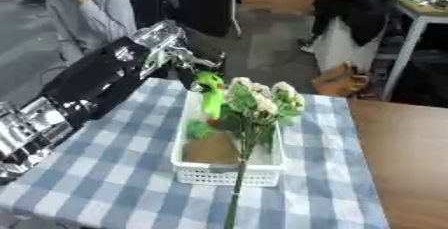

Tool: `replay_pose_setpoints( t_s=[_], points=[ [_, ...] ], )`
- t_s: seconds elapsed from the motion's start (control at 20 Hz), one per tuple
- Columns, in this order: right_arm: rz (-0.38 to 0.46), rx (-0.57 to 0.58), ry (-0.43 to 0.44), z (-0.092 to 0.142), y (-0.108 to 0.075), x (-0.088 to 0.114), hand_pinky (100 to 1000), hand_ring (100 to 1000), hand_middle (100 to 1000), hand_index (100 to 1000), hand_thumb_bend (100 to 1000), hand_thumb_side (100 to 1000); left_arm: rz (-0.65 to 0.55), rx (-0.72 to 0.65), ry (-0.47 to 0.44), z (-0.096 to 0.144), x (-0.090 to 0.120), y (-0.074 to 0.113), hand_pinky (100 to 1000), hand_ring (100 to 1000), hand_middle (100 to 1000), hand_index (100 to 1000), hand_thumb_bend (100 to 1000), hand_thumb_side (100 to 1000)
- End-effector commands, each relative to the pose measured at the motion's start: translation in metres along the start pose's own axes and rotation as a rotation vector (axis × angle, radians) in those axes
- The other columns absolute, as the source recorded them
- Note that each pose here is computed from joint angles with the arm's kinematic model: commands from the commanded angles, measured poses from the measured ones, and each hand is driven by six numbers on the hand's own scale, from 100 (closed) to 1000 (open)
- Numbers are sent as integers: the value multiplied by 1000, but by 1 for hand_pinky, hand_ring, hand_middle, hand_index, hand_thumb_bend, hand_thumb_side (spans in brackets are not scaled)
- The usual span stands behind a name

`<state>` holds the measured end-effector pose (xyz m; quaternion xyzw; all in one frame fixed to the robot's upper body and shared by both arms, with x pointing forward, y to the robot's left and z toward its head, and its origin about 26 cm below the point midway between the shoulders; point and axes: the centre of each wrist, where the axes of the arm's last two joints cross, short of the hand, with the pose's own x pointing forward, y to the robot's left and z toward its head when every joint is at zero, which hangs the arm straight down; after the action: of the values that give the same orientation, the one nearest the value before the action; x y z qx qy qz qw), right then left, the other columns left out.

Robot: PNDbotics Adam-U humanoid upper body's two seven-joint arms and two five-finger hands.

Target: Pick up objects on the table and place them in the box.

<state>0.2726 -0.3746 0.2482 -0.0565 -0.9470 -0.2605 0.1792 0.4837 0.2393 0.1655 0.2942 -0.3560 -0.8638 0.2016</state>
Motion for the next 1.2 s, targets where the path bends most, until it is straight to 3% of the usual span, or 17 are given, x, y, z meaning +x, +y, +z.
replay_pose_setpoints(
  t_s=[0.05,0.2,0.25,0.3,0.35,0.4,0.45,0.5,0.55,0.6,0.65,0.95,1.2],
  points=[
    [-39,-10,-57,-9,7,7,732,746,693,678,100,549,-68,-151,-76,1,-8,-2,353,411,351,436,203,251],
    [-41,-10,-55,-9,7,7,732,746,693,679,100,549,-59,-153,-75,-6,-5,-9,365,414,353,438,212,246],
    [-41,-10,-55,-9,7,7,732,746,693,678,100,550,-58,-144,-73,-7,-4,-10,474,539,497,590,349,414],
    [-41,-9,-54,-9,7,7,732,746,693,678,100,550,-55,-131,-74,-9,-4,-10,474,539,497,590,349,414],
    [-42,-8,-54,-9,7,7,732,746,693,679,100,550,-53,-118,-75,-9,-4,-11,641,773,736,889,395,572],
    [-42,-8,-53,-9,7,6,732,746,693,679,100,550,-52,-103,-79,-10,-3,-11,641,773,736,889,395,572],
    [-42,-8,-53,-9,7,6,732,746,693,679,100,550,-51,-92,-82,-11,-3,-12,753,928,934,1000,414,671],
    [-43,-7,-52,-9,7,6,732,746,693,679,100,550,-47,-84,-87,-12,-2,-14,753,928,934,1000,414,671],
    [-43,-7,-52,-9,7,6,732,746,693,679,100,551,-45,-80,-91,-13,-2,-16,849,1000,1000,1000,433,753],
    [-44,-6,-52,-9,7,6,732,746,693,679,100,551,-43,-79,-96,-15,-2,-18,849,1000,1000,1000,433,753],
    [-44,-6,-51,-8,7,6,732,746,693,679,100,551,-42,-80,-101,-16,-1,-20,984,1000,1000,1000,452,852],
    [-45,-6,-49,-8,8,6,732,746,693,679,100,551,-33,-74,-97,-20,0,-26,1000,1000,1000,1000,398,977],
    [-45,-8,-50,-9,8,6,732,746,693,678,100,550,-40,-66,-88,-21,0,-25,1000,1000,1000,1000,424,954]
  ],
)
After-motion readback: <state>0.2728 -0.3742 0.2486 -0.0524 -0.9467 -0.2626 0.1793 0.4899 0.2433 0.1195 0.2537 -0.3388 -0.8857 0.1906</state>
